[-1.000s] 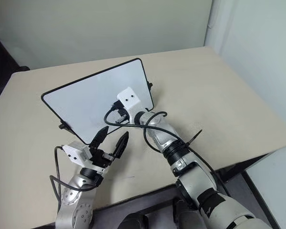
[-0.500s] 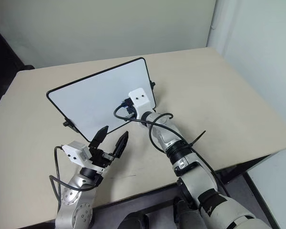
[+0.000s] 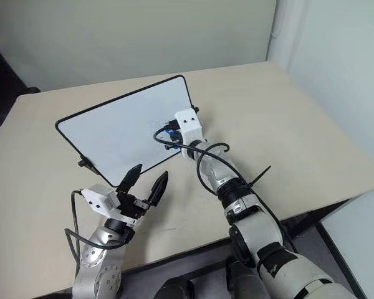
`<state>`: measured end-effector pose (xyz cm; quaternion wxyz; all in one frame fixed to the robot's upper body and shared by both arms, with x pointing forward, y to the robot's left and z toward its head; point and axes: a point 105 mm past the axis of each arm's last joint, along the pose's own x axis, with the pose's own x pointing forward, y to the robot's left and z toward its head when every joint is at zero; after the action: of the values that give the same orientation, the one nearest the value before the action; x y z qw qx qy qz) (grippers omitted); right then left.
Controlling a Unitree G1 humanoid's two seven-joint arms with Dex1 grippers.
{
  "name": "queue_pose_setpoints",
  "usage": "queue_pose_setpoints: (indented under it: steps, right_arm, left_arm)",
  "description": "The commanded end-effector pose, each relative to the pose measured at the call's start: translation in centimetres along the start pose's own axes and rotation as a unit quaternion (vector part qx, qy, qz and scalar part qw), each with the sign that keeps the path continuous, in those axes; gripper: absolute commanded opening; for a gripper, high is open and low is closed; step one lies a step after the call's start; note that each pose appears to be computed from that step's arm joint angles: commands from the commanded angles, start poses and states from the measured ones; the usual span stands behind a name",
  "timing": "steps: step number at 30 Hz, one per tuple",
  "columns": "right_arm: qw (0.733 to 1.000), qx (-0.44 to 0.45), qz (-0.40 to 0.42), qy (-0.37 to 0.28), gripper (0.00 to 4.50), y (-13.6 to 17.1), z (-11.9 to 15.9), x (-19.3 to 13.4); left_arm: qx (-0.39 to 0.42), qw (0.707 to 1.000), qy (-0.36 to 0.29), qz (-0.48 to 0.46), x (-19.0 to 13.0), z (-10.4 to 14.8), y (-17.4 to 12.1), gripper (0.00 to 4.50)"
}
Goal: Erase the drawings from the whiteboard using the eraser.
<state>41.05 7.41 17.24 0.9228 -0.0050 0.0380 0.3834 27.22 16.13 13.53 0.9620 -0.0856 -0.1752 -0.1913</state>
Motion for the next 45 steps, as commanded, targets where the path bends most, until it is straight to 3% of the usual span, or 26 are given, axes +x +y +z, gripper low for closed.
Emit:
queue_pose_setpoints:
  steps: [1, 5, 11, 21, 28, 40, 45]
  right_arm:
    - [0.994, -0.011, 0.107, -0.022, 0.13, 6.4, 0.7, 0.5]
    - [0.986, -0.042, 0.164, 0.0, 0.13, 8.5, -0.6, 0.1]
    - [0.986, -0.042, 0.164, 0.007, 0.13, 8.7, -1.0, 0.1]
    - [0.999, 0.037, 0.013, -0.012, 0.13, 1.4, 0.9, 0.8]
    - [0.998, 0.055, -0.027, -0.017, 0.13, -0.5, 1.1, 0.8]
    - [0.993, 0.007, 0.11, -0.042, 0.13, 6.3, 2.5, 0.5]
    - [0.991, -0.004, 0.127, -0.032, 0.13, 7.1, 2.1, 0.3]
  left_arm:
    - [0.005, 1.0, -0.015, -0.008, 0.1, 0.8, -0.3, 4.5]
    - [0.005, 1.0, -0.015, -0.007, 0.0, 0.9, -0.3, 4.5]
    - [0.005, 1.0, -0.015, -0.005, -0.1, 0.9, -0.2, 4.5]
    - [0.004, 1.0, -0.013, -0.008, 0.1, 0.7, -0.2, 4.5]
    - [0.005, 1.0, -0.011, -0.013, 0.3, 0.6, -0.2, 4.5]
    - [0.002, 1.0, -0.013, -0.015, 0.6, 0.5, -0.3, 4.5]
    - [0.003, 1.0, -0.016, -0.011, 0.5, 0.6, -0.2, 4.5]
